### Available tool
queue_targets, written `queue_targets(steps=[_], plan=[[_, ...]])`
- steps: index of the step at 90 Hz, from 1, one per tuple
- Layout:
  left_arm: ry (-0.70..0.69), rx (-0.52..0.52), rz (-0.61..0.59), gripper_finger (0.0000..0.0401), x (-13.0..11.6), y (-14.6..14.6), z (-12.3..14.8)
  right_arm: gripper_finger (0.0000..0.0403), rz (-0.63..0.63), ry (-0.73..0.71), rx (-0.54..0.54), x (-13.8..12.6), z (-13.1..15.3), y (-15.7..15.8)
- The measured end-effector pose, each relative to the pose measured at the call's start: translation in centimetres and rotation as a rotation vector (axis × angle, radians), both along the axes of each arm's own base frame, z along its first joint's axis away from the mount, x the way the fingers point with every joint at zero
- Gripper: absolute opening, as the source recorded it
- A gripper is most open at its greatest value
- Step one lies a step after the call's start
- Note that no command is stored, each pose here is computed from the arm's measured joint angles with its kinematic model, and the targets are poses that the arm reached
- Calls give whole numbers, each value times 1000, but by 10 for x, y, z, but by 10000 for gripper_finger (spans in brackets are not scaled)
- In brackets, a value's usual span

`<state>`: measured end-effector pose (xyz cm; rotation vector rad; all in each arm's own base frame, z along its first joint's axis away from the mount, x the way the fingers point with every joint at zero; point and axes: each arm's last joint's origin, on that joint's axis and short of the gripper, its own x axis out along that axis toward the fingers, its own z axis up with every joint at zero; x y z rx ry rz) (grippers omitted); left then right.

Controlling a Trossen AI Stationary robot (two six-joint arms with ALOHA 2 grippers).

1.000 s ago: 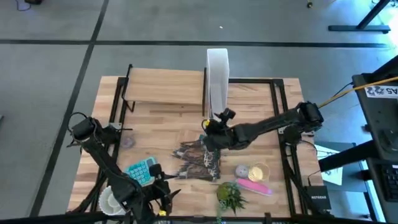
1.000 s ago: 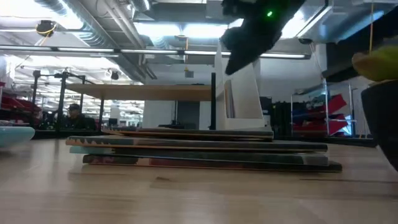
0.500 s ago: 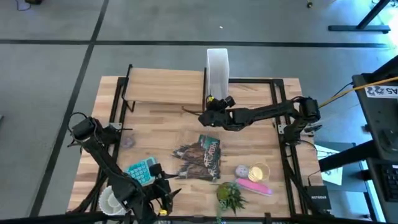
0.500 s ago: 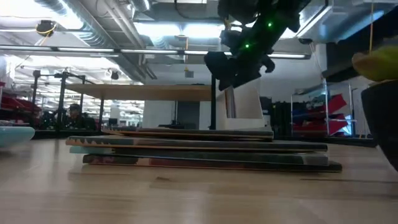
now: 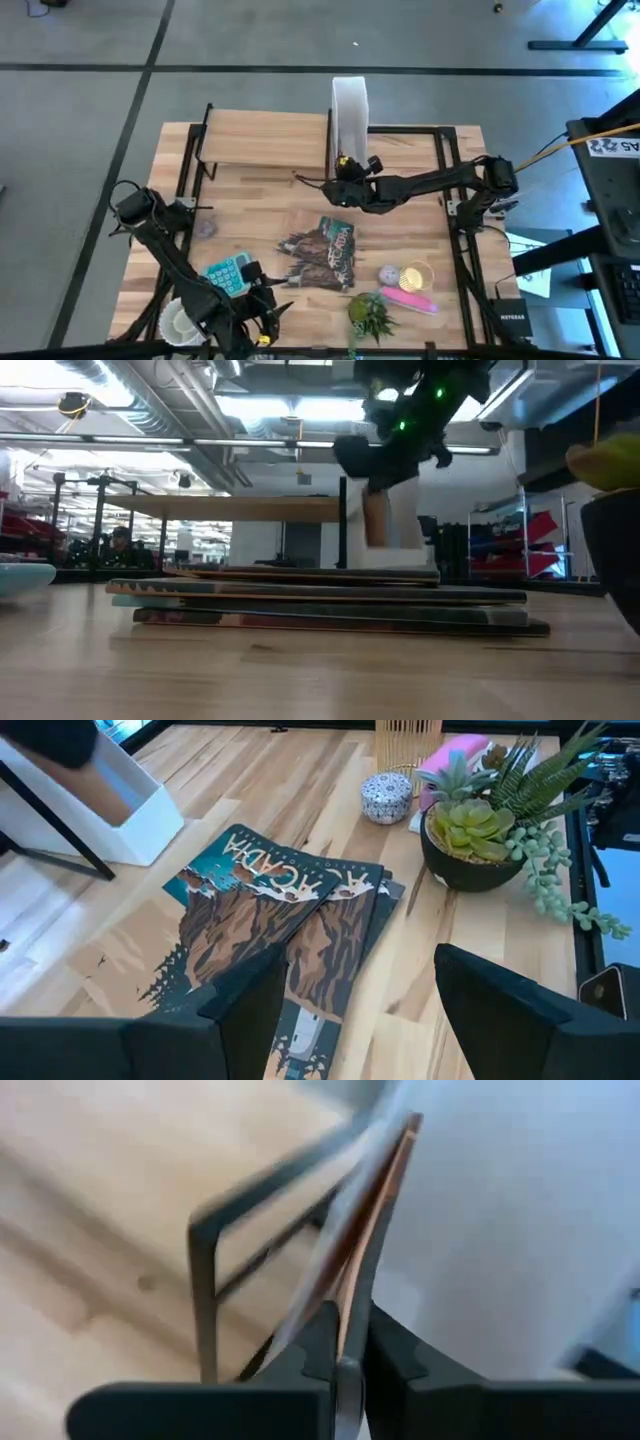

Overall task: Stock shelves
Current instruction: Remove the brown book from the book organizer

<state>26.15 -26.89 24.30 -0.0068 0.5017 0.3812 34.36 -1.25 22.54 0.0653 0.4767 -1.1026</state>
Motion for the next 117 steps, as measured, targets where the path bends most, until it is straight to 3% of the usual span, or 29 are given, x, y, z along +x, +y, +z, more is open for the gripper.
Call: queue_targets(steps=[18,38,49,59,76,100,107,117], plan=[[2,3,0,237,0,1,0,3,-33,-91,-108,-14,31,19],[-9,31,4,237,0,1,1,1,-24,-78,-345,-35,75,65],[-49,77,-1,237,1,-3,10,1,111,41,-439,-44,95,100],[-81,139,-43,237,1,-12,30,1,326,171,-527,-51,99,136],[-130,244,-116,237,-8,-30,65,0,666,355,-681,-64,73,199],[-223,394,-34,237,-25,-40,81,0,763,608,-835,-56,8,239],[-246,364,-2,237,-25,-37,81,0,809,690,-862,-49,-10,240],[-271,199,53,237,-24,-21,83,0,892,759,-852,-40,-31,236]])
